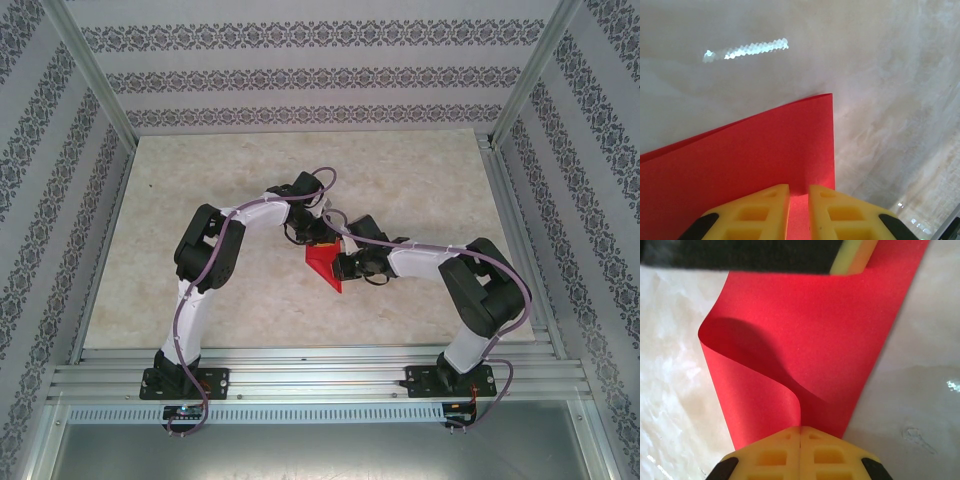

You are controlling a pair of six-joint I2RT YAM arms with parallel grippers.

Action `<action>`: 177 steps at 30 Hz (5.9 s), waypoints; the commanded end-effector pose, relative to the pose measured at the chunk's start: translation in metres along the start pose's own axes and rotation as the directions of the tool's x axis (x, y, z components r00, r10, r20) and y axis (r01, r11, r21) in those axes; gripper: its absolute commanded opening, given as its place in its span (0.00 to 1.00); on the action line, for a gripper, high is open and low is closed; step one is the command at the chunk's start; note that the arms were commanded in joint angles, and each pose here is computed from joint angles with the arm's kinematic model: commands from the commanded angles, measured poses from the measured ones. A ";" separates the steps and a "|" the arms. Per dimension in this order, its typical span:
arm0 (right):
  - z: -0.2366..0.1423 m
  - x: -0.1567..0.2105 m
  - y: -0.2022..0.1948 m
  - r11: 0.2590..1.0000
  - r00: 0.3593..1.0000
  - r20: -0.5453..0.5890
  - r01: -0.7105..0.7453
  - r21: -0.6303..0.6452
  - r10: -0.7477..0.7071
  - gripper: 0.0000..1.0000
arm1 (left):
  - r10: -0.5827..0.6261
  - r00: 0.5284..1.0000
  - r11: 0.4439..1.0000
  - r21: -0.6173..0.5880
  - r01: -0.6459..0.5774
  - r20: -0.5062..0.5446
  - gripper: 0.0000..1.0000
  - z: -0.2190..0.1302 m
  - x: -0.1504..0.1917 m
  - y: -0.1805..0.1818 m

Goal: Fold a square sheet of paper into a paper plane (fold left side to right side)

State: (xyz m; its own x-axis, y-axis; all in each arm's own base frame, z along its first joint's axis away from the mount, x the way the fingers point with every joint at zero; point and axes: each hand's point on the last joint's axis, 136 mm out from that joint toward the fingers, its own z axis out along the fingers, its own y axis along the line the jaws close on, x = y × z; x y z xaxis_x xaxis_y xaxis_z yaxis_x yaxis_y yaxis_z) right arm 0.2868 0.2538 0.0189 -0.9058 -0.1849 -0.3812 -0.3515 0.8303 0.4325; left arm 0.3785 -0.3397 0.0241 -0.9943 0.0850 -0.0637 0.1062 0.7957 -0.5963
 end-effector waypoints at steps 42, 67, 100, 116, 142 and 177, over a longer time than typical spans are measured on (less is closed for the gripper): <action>-0.015 -0.026 -0.007 0.999 0.997 0.070 -0.036 0.016 0.035 0.03 | -0.005 0.998 0.999 -0.048 0.002 -0.061 0.19 0.022 0.019 0.011; 0.004 -0.005 -0.019 0.997 0.998 -0.023 -0.056 0.052 0.057 0.04 | -0.005 0.998 0.999 -0.044 0.002 -0.063 0.18 0.023 0.020 0.010; 0.002 0.009 -0.011 0.995 0.996 -0.030 -0.084 0.059 0.086 0.06 | -0.012 0.998 0.999 -0.050 0.009 -0.064 0.18 0.024 0.024 0.014; -0.009 -0.002 -0.008 0.994 0.997 0.005 -0.079 0.070 0.078 0.06 | -0.013 0.998 0.999 -0.051 0.010 -0.062 0.18 0.024 0.024 0.015; -0.011 -0.008 0.003 0.997 0.998 0.020 -0.062 0.042 0.061 0.07 | -0.013 0.998 0.999 -0.048 0.010 -0.062 0.18 0.024 0.024 0.014; 0.018 0.030 -0.018 0.992 0.988 -0.121 -0.087 0.095 0.098 0.07 | -0.009 0.991 0.998 0.056 0.002 0.135 0.33 -0.105 -0.003 -0.017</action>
State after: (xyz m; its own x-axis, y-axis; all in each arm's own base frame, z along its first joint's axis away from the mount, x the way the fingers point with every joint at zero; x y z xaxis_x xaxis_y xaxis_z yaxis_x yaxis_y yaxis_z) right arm 0.2870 0.2525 0.0124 -0.9392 -0.1336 -0.3162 -0.2691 0.8584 0.4367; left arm 0.3943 -0.2933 0.1184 -0.9827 -0.0048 -0.1850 0.1148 0.7683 -0.6298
